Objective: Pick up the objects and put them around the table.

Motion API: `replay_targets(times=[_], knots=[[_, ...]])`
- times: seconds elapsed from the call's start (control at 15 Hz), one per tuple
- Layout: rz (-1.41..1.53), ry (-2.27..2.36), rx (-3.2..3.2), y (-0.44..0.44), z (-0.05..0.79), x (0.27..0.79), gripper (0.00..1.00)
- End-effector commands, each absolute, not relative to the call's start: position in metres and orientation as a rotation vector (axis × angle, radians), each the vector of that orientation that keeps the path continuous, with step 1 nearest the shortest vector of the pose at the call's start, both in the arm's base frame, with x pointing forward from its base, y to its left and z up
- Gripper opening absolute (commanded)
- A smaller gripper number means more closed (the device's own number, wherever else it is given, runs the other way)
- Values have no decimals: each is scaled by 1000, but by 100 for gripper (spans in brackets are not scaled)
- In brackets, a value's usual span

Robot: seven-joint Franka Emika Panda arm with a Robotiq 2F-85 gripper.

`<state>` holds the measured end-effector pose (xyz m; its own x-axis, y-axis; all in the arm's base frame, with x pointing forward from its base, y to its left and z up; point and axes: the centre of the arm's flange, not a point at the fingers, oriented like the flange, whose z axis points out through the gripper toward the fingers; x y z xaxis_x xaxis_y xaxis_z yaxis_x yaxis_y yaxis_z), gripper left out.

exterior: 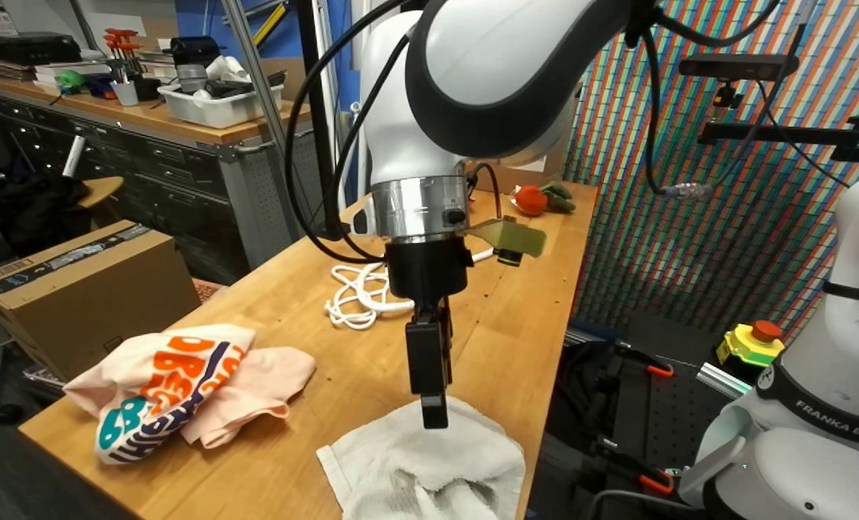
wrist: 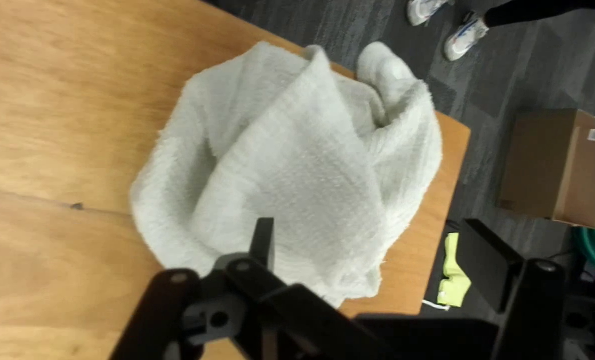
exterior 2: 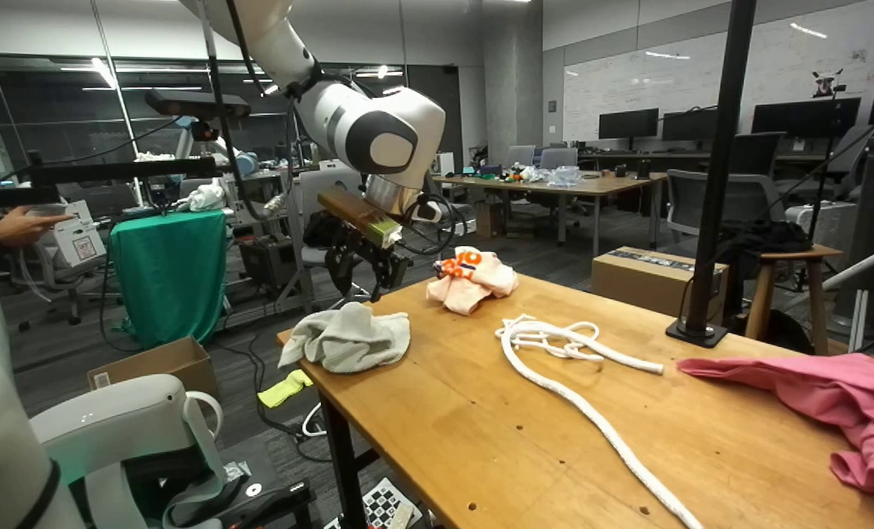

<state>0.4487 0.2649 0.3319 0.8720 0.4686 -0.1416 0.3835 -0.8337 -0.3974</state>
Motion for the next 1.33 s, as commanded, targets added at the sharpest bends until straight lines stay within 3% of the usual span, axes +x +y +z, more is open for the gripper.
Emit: replay_targets(times=[0.0, 0.67, 1.27], knots=[[208, -738, -2854, 249, 324, 464, 100], [-279, -1151, -3180, 194, 277, 484, 100], [-525, -1086, -3275, 172, 271, 501, 100]])
